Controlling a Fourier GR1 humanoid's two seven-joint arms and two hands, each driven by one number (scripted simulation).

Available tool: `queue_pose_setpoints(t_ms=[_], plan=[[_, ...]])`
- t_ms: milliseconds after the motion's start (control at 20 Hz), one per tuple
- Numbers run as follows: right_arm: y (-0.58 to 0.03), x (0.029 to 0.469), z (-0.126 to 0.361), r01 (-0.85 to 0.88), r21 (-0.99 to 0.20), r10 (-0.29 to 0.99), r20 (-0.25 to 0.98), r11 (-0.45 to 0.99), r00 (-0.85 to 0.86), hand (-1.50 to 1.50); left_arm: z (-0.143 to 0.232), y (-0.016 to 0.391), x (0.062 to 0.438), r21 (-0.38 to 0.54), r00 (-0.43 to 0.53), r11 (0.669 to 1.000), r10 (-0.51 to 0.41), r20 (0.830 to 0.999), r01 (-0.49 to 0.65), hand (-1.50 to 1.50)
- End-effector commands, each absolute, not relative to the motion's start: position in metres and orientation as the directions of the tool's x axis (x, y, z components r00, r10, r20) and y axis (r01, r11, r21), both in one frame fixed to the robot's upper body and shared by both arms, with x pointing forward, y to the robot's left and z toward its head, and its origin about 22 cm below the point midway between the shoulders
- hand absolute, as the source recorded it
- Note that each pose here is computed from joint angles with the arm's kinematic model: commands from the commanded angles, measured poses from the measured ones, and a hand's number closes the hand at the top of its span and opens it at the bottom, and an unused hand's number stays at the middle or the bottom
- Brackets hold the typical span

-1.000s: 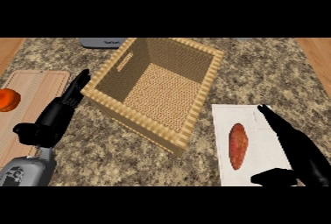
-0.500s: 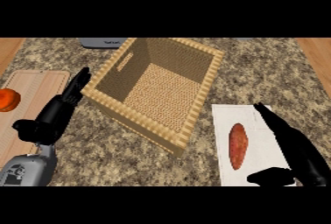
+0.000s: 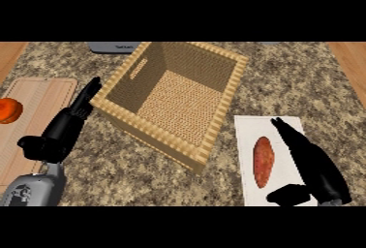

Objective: Pick the sweet potato from the placemat and place it in the basket

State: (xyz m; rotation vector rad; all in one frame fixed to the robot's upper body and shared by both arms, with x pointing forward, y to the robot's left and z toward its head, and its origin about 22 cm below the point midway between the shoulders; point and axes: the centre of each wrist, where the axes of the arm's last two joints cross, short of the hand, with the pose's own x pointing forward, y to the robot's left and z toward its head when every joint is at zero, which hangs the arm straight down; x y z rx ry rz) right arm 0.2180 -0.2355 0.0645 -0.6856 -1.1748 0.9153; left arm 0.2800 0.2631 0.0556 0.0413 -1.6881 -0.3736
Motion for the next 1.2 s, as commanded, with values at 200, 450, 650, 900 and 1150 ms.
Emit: queue_pose_setpoints(t_ms=[200,450,650,900,1150], plan=[[-0.243,0.216,0.033,-0.271,-0.852,0.894,0.426,0.448,0.137,-1.50,0.061,0.276,0.285,0.274,-0.163,0.943,-0.244,0.956,0.191,0.00],[-0.224,0.243,0.040,-0.272,-0.849,0.891,0.421,0.453,0.170,-1.50,0.061,0.266,0.275,0.287,-0.170,0.940,-0.257,0.951,0.184,0.00],[-0.229,0.238,0.017,-0.294,-0.854,0.902,0.391,0.429,0.183,-1.50,0.042,0.269,0.272,0.263,-0.166,0.946,-0.233,0.958,0.188,0.00],[-0.238,0.247,0.031,-0.303,-0.841,0.893,0.409,0.449,0.187,-1.50,0.049,0.242,0.288,0.283,-0.163,0.940,-0.253,0.954,0.193,0.00],[-0.238,0.251,-0.005,-0.384,-0.814,0.900,0.398,0.435,0.177,-1.50,0.051,0.277,0.286,0.284,-0.148,0.938,-0.257,0.955,0.201,0.00]])
